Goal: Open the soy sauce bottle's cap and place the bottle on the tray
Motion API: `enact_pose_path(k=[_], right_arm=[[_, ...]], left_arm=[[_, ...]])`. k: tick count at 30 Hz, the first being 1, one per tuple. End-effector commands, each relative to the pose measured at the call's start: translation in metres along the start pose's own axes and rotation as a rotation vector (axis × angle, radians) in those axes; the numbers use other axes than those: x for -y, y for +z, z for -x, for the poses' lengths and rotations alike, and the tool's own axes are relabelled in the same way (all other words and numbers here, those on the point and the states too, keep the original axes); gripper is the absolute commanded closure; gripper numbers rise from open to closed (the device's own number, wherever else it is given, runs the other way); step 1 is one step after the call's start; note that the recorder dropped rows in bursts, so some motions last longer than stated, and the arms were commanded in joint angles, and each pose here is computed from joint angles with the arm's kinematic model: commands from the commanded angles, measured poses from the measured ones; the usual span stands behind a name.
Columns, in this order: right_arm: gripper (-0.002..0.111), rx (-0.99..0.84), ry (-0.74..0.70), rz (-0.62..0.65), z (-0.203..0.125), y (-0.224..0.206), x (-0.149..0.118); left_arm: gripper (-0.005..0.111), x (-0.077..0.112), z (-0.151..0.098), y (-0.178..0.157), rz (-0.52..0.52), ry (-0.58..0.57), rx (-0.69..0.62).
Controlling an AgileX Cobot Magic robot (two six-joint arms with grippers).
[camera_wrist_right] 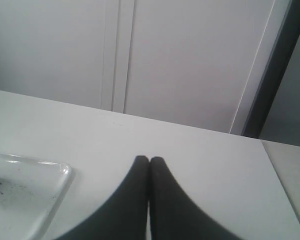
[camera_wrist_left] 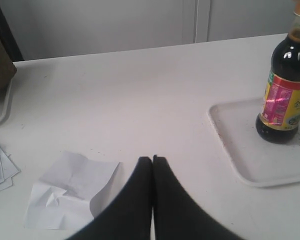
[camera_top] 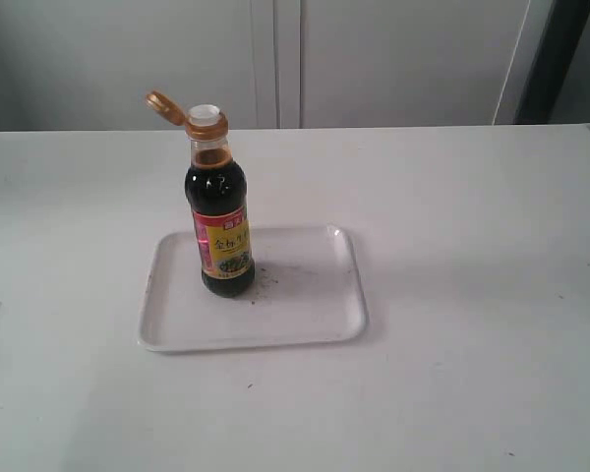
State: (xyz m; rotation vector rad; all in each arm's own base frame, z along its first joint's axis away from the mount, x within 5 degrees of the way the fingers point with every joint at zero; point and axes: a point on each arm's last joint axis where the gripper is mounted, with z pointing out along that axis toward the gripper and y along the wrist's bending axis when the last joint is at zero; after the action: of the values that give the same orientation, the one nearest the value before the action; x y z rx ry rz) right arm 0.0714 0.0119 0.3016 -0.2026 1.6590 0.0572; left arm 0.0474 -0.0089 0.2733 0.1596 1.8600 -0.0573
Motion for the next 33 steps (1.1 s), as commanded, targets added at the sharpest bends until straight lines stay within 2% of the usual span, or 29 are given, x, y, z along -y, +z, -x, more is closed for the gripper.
enact_pose_path(k=[1, 11, 24, 33], right_arm=[[0.108, 0.009, 0.008, 0.0, 0.0, -0.001, 0.0], [0.108, 0.009, 0.008, 0.0, 0.0, -0.001, 0.0], [0.108, 0.009, 0.008, 0.0, 0.0, -0.001, 0.0], [0.108, 0.009, 0.008, 0.0, 0.0, -0.001, 0.0]], left_arm=[[0.107, 0.0, -0.016, 0.004, 0.01, 0.008, 0.042], [0.107, -0.001, -0.061, 0.015, 0.077, -0.035, 0.002], [0.107, 0.0, -0.103, 0.034, 0.079, -0.108, -0.088], [0.107, 0.0, -0.101, 0.035, 0.082, -0.103, -0.066]])
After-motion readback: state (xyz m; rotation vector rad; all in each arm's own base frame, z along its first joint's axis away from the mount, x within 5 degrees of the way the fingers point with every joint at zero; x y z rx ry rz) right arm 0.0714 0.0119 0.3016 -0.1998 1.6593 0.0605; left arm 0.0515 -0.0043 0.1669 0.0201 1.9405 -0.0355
